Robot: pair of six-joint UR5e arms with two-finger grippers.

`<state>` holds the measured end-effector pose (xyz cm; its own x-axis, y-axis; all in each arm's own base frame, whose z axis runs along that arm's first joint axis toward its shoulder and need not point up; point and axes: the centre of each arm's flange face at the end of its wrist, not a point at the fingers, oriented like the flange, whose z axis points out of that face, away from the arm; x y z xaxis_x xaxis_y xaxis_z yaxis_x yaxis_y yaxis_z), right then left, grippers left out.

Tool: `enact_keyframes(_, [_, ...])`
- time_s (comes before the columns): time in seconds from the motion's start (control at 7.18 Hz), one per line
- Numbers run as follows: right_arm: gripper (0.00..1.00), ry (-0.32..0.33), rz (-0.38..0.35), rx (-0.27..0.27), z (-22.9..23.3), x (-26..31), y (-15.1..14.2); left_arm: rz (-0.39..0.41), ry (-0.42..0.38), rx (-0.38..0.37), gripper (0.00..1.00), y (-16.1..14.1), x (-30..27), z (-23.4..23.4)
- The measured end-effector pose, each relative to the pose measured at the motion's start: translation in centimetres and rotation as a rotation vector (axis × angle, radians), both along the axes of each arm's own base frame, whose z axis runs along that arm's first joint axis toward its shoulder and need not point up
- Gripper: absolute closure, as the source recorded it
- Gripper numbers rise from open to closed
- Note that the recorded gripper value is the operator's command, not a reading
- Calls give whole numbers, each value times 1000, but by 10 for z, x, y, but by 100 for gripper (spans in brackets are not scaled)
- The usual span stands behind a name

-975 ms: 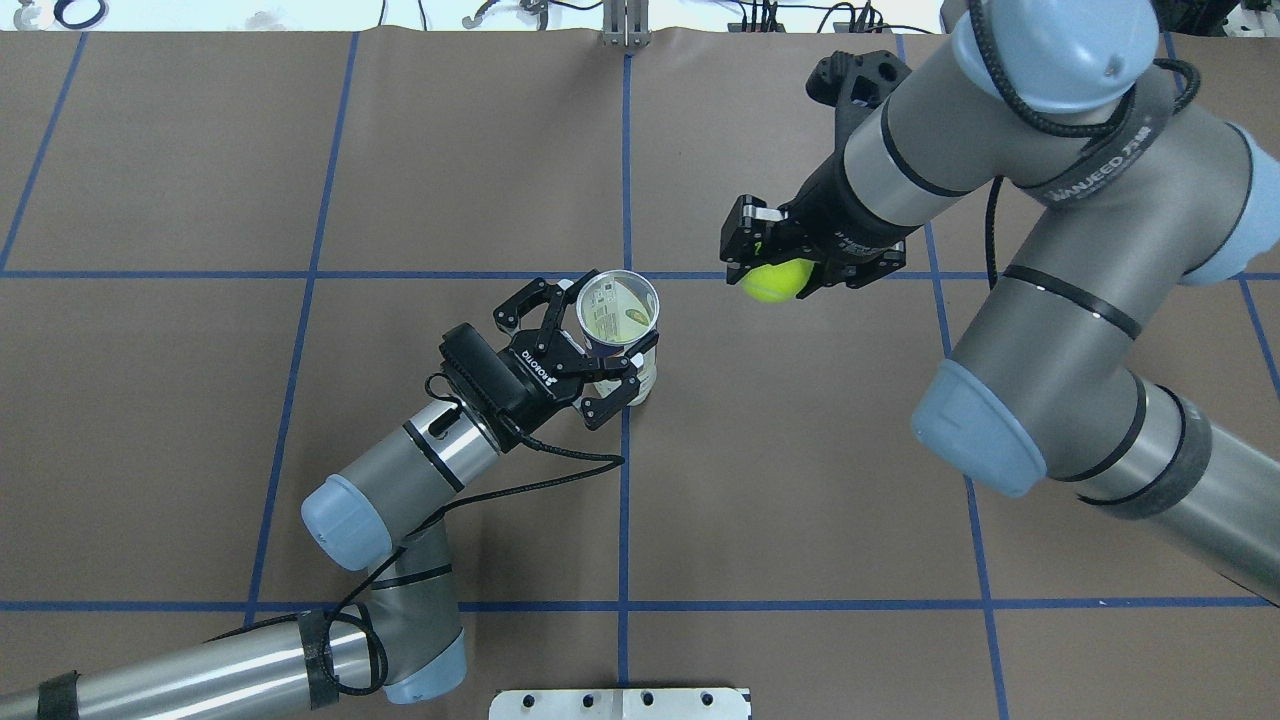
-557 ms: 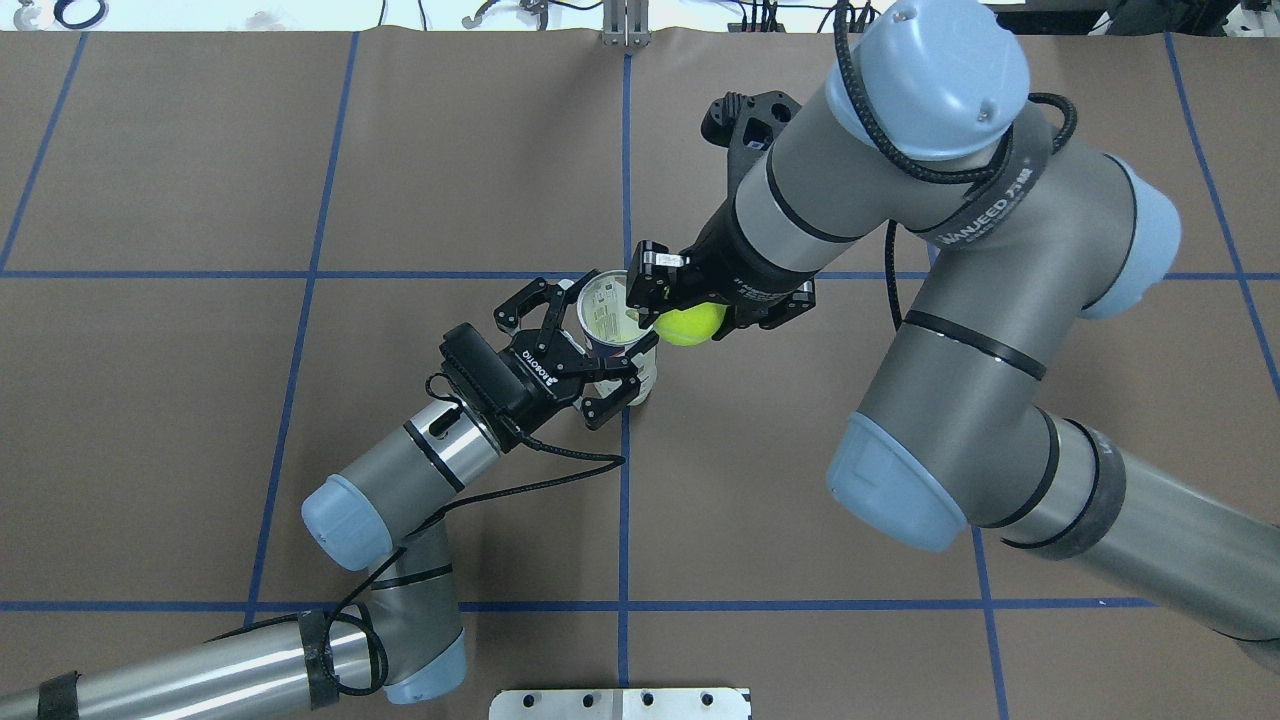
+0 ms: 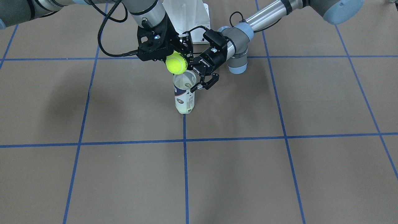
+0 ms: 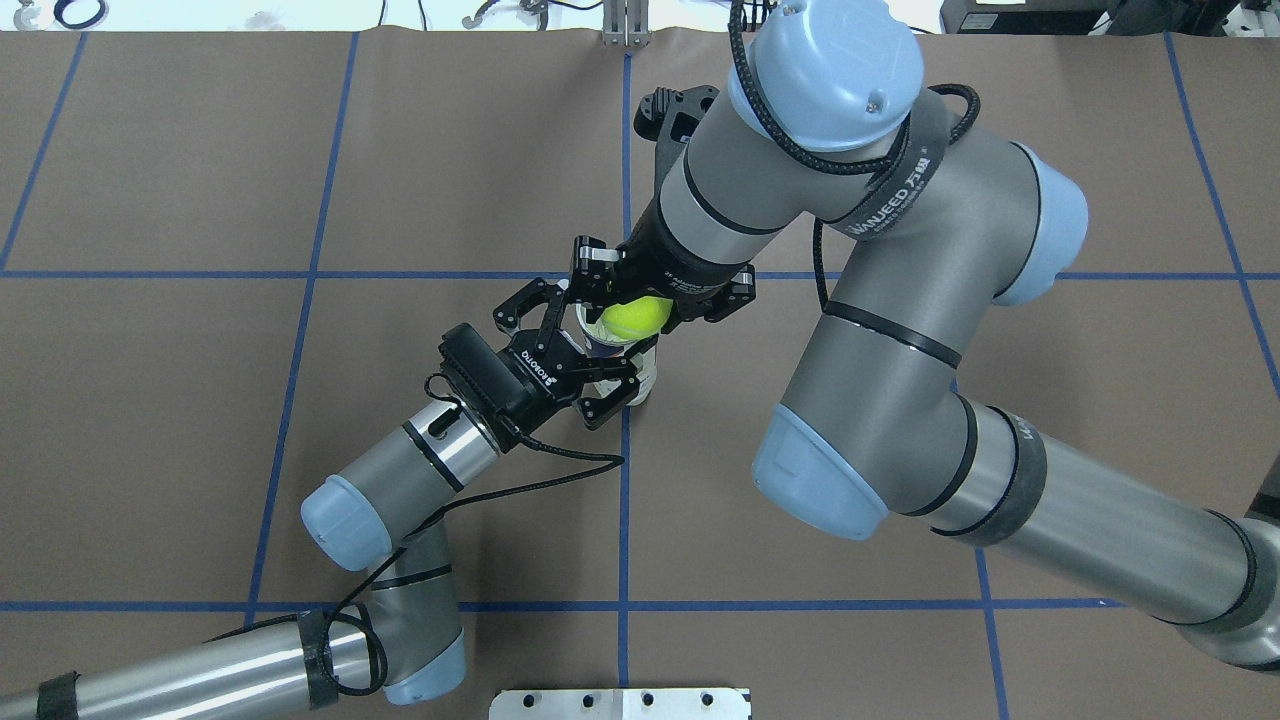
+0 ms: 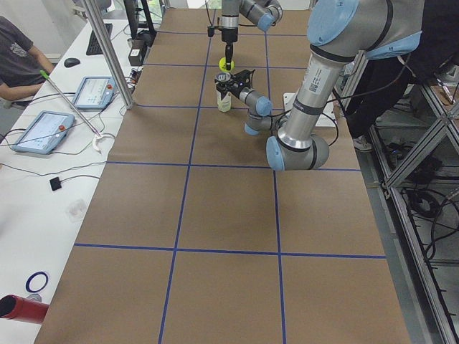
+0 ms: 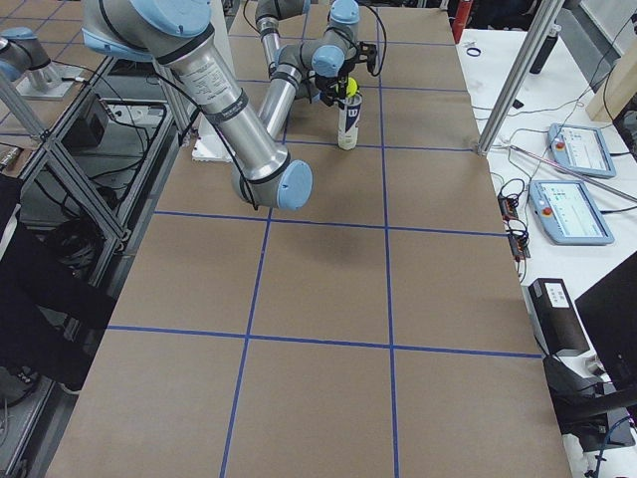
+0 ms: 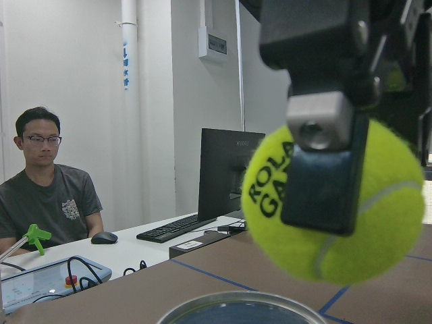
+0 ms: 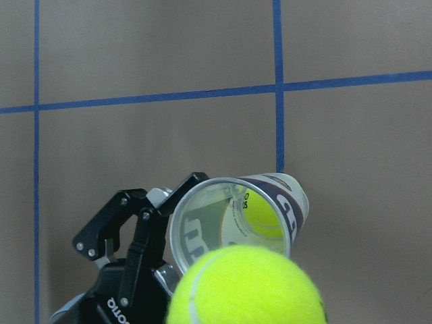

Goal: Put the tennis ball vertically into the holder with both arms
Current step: 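Push the second ball down into the can with the right gripper, then open both grippers and withdraw them, leaving the can standing upright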

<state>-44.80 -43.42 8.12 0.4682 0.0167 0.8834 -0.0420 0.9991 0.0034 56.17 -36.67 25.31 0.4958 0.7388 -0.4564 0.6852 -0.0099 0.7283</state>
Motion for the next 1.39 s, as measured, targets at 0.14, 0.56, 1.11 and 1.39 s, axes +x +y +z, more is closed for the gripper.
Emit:
enact_keyframes(0.14, [100, 5, 0, -2, 0, -3, -2, 0, 0, 0, 12, 0, 0, 0])
enact_keyframes(0.56, [100, 21, 7, 3, 1, -10, -9, 0, -2, -1, 12, 0, 0, 1])
enact_keyframes(1.11, [1, 36, 29, 9, 3, -14, -12, 0, -1, 0, 12, 0, 0, 1])
enact_keyframes(1.39, [1, 46, 48, 19, 4, -18, -11, 1, 0, 0, 12, 0, 0, 0])
